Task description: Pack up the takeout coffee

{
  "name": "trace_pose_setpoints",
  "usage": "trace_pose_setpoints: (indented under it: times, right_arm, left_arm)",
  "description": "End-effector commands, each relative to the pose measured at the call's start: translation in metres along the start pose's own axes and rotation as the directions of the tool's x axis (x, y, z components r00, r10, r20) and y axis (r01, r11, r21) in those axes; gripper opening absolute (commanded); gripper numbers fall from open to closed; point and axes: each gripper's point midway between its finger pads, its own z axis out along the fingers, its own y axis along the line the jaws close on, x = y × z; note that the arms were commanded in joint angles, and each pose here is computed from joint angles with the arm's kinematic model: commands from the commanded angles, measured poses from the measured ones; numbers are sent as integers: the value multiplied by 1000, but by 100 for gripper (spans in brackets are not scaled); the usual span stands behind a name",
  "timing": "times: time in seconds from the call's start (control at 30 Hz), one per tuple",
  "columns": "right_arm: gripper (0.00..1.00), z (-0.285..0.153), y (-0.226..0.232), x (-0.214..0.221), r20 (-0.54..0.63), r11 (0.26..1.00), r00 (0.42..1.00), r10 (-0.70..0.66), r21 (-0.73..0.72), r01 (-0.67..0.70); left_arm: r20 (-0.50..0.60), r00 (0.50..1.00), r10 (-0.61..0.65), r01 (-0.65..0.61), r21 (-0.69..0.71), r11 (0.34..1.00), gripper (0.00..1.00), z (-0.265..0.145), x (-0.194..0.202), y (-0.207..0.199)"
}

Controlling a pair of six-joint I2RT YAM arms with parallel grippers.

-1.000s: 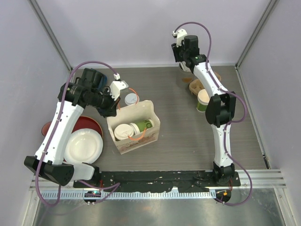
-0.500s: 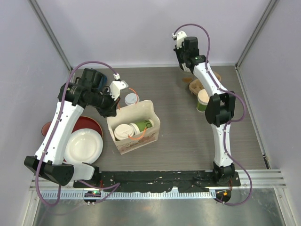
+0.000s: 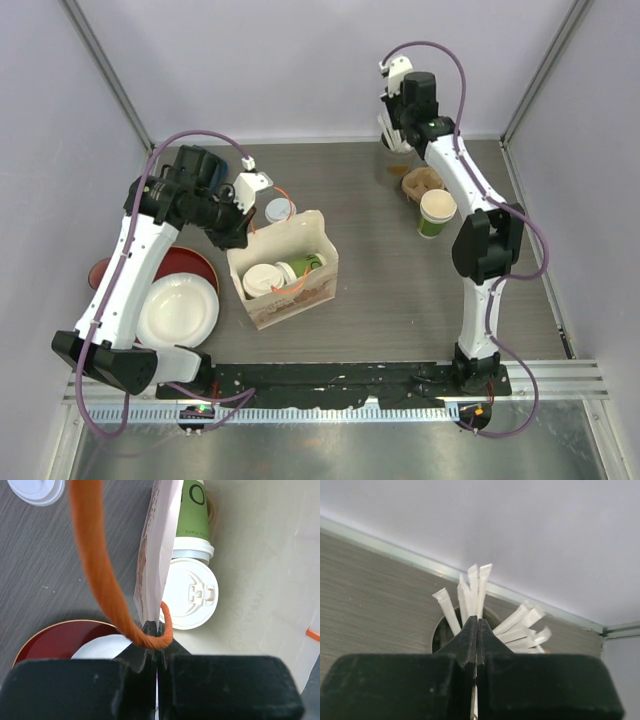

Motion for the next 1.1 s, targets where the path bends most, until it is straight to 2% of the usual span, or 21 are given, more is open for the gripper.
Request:
trace_pose_setpoints:
  times: [0.0, 0.2, 0.33, 0.47, 0.5, 0.57, 0.67, 0.73, 0.77, 0.8, 0.83, 0.93, 0.97, 1.0, 1.03, 1.07]
  right_arm:
    - [1, -62, -40, -95, 241, 994, 970, 10, 100, -35]
    - [1, -101, -50, -132, 335, 994, 942, 37, 87, -70]
    - [1, -141, -51, -161, 430, 995, 900, 72, 37, -98]
    - [1, -194, -32, -190, 530, 988, 836, 141, -122, -90]
    - [1, -219, -31, -202, 568, 985, 808, 157, -150, -87]
    - [1, -242, -13, -210, 603, 967, 777, 183, -253, -31]
    - [1, -288, 26, -219, 631, 899, 745, 217, -426, 99]
    - [1, -312, 54, -216, 610, 828, 755, 241, -535, 167]
    - [1, -327, 72, -213, 605, 768, 755, 253, -600, 224]
    - [1, -333, 79, -211, 599, 744, 758, 259, -624, 238]
    - [1, -337, 87, -208, 585, 729, 768, 262, -641, 240]
    - [2, -318, 61, -206, 572, 843, 786, 235, -522, 128]
    - [8, -292, 38, -200, 545, 914, 811, 214, -405, 31]
    - [27, -274, 32, -191, 510, 933, 837, 199, -359, -3]
    - [35, -256, 24, -181, 486, 952, 861, 151, -305, 5]
    - [41, -219, 27, -164, 416, 960, 901, 125, -281, -4]
  left_arm:
    - [-73, 997, -40, 44, 53, 998, 0, -8, 22, -20]
    - [-77, 996, -38, 42, 52, 998, 0, -8, 23, -20]
    - [-77, 996, -37, 41, 52, 998, 0, -7, 23, -20]
    - [-70, 997, -36, 39, 49, 998, 0, -7, 22, -19]
    - [-69, 997, -37, 40, 45, 998, 0, -8, 22, -19]
    - [-69, 997, -37, 40, 50, 998, 0, -7, 22, -19]
    - [-65, 997, -37, 40, 50, 998, 0, -7, 21, -20]
    - [-64, 997, -37, 40, 47, 998, 0, -8, 21, -20]
    - [-64, 997, -37, 40, 47, 998, 0, -8, 21, -20]
    - [-62, 997, -37, 40, 48, 998, 0, -8, 20, -20]
    - [-62, 997, -39, 42, 49, 998, 0, -8, 20, -19]
    - [-63, 997, -37, 40, 50, 998, 0, -8, 21, -20]
    - [-63, 997, -38, 41, 50, 998, 0, -8, 21, -20]
    - [-62, 997, -36, 39, 50, 998, 0, -8, 20, -20]
    - [-63, 997, -37, 40, 50, 998, 0, -8, 21, -20]
    - [-62, 997, -34, 38, 50, 998, 0, -8, 21, -20]
